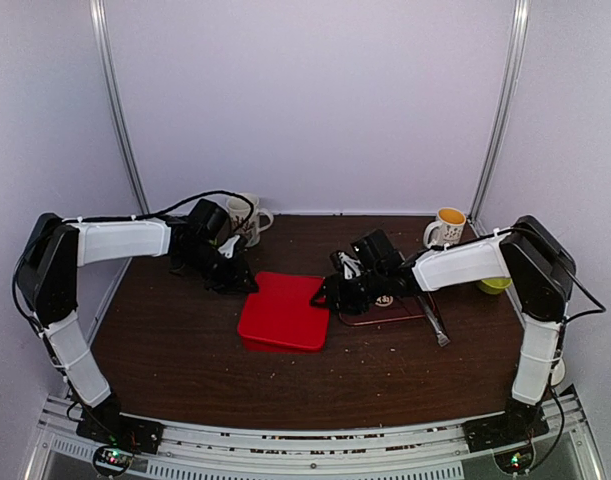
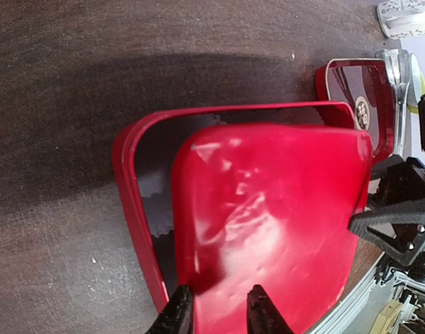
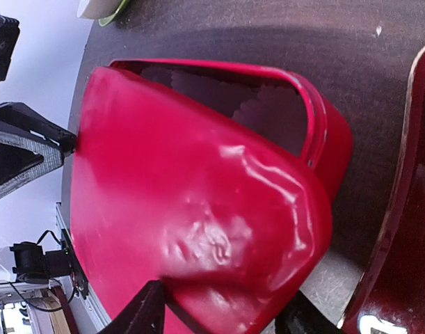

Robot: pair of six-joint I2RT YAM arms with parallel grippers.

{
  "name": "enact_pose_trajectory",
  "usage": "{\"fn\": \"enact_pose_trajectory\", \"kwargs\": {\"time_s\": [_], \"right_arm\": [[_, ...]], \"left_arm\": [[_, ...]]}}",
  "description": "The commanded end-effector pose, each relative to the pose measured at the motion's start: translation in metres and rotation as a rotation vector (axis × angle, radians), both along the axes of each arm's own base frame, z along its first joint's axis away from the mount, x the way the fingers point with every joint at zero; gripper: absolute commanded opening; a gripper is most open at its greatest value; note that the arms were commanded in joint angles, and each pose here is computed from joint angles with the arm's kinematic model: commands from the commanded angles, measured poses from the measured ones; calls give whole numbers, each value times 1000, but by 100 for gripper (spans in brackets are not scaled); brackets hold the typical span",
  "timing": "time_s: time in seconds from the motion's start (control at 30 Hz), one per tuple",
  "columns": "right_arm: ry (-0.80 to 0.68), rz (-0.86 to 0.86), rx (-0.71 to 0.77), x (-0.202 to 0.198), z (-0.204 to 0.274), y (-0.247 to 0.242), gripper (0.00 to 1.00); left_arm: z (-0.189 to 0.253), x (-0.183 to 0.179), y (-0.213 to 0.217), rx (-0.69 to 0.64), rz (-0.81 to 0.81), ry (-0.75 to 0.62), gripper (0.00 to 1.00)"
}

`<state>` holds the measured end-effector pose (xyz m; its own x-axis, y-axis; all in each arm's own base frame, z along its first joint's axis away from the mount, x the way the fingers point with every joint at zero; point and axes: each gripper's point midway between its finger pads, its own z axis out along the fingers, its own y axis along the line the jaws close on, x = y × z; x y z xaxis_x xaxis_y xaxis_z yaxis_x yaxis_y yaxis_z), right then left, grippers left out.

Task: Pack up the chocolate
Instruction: Place the box lid on the packing box.

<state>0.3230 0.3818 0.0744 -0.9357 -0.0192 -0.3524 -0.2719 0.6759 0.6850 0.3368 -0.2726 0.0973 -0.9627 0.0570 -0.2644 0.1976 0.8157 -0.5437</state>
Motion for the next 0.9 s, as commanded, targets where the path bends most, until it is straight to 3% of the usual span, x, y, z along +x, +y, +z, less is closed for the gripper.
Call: {"fn": "enact_pose_trajectory", "kwargs": {"time_s": [0.0,0.2,0.33,0.6,0.67,0.87], "right_arm": [[3,24,-77,-4,-14,-1,56],[-13,39,-103,-1,-8,-1,62],[-23,44,-133,2,-11,-4,63],[-23,32,-144,14,-17,-1,61],[-25,25,-144,19,-18,-1,61],[-28,16,-141,29,-18,-1,61]], "left_arm": [[8,16,2,10,-4,-65,29],[9,20,10,49,14,-87,30],[17,19,17,70,22,-127,37],[37,4,26,73,-19,-264,67],[43,-6,24,72,-56,-314,94],[38,-44,7,193,-246,-473,98]]}}
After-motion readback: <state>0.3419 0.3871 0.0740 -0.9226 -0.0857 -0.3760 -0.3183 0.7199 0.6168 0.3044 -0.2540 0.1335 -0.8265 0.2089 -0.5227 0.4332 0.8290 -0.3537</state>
